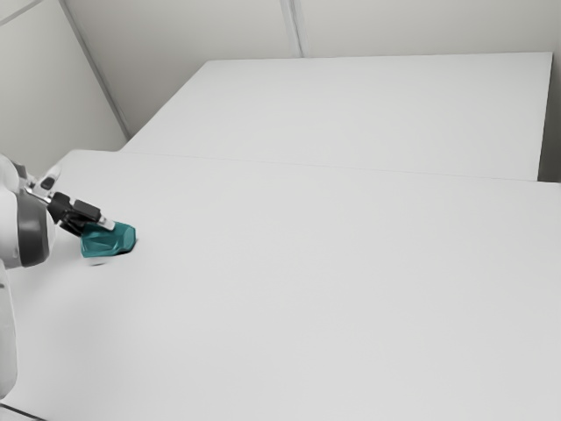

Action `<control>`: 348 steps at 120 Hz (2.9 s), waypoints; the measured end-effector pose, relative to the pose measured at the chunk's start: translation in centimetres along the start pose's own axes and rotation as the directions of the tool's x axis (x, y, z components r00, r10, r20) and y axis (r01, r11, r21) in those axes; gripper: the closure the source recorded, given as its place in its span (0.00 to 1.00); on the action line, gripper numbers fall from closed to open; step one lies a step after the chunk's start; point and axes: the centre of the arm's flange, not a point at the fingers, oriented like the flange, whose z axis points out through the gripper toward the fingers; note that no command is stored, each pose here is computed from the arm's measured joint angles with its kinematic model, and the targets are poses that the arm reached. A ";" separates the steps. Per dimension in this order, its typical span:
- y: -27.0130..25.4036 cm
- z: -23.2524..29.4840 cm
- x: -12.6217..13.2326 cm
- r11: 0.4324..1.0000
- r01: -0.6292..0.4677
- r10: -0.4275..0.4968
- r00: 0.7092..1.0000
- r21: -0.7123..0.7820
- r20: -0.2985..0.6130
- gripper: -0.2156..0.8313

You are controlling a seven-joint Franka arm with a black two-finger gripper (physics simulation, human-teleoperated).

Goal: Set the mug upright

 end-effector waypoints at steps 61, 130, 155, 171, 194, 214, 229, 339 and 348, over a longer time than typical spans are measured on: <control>0.1 0.8 -0.3 0.999 0.001 -0.002 1.000 -0.046 -0.018 0.37; 0.8 1.0 0.3 0.998 -0.018 0.015 0.999 -0.064 -0.041 0.80; 2.4 0.7 1.5 0.996 -0.055 0.050 0.997 -0.077 -0.057 0.87; 4.5 0.4 2.9 0.991 -0.099 0.093 0.993 -0.085 -0.074 0.91; 7.7 0.4 4.9 0.983 -0.164 0.157 0.984 -0.082 -0.087 0.94; 15.5 1.5 8.6 0.953 -0.296 0.292 0.954 -0.058 -0.064 0.94; 23.2 3.3 9.3 0.917 -0.400 0.399 0.916 -0.003 0.048 0.95; 34.9 13.2 -4.5 0.576 -0.688 0.389 0.705 0.442 0.592 0.96; 34.8 14.1 -5.1 0.558 -0.693 0.382 0.702 0.455 0.601 0.96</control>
